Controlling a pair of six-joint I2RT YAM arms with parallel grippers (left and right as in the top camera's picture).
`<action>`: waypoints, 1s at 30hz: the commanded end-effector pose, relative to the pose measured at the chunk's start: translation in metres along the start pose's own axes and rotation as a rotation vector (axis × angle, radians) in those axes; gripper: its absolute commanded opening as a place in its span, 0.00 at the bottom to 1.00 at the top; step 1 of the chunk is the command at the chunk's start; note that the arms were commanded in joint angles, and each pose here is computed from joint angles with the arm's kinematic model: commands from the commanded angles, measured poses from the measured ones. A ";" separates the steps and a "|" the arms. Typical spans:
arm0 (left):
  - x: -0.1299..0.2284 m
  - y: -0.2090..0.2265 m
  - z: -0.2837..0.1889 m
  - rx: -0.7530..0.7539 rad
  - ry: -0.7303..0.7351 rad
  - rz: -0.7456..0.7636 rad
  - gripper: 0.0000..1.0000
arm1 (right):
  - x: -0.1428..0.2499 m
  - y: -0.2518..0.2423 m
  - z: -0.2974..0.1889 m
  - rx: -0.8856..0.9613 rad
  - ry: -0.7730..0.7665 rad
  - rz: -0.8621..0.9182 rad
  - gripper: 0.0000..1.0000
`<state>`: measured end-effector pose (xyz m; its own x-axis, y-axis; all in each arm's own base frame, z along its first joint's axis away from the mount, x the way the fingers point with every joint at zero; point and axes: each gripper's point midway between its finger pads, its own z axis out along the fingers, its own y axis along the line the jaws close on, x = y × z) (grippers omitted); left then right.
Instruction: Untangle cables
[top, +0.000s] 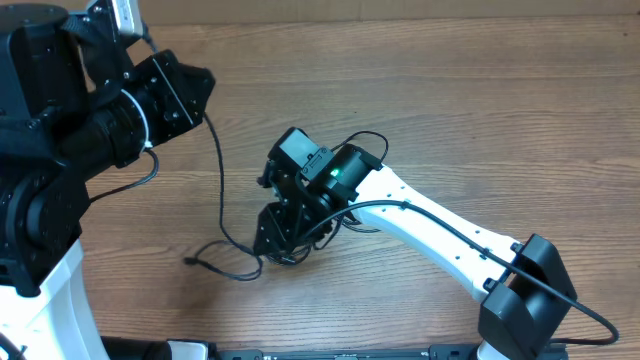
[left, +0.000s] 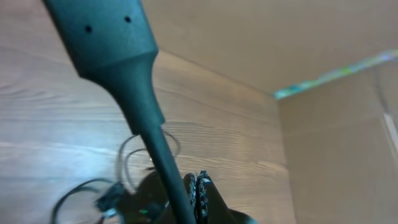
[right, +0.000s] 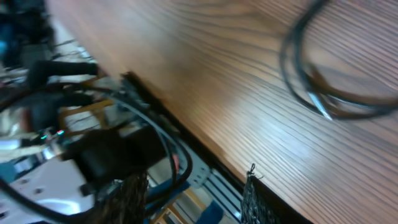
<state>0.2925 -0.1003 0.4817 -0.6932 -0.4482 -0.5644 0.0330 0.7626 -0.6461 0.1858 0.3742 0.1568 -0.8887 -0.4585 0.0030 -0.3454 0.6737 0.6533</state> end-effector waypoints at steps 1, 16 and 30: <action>0.011 -0.031 0.000 0.172 0.075 0.074 0.04 | 0.003 0.023 -0.002 -0.119 0.032 -0.033 0.50; 0.008 -0.086 -0.018 0.467 0.087 0.194 0.05 | 0.021 0.050 -0.002 -0.260 0.102 -0.172 0.50; -0.004 -0.121 -0.038 0.647 0.024 0.309 0.04 | 0.022 0.050 -0.002 -0.258 0.103 -0.186 0.51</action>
<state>0.2685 -0.1674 0.5767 -0.6093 -0.2655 -0.7472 0.6030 0.4568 -0.6540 0.1525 0.3941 0.1877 -0.7920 -0.6088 -0.0470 -0.3849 0.4380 0.8124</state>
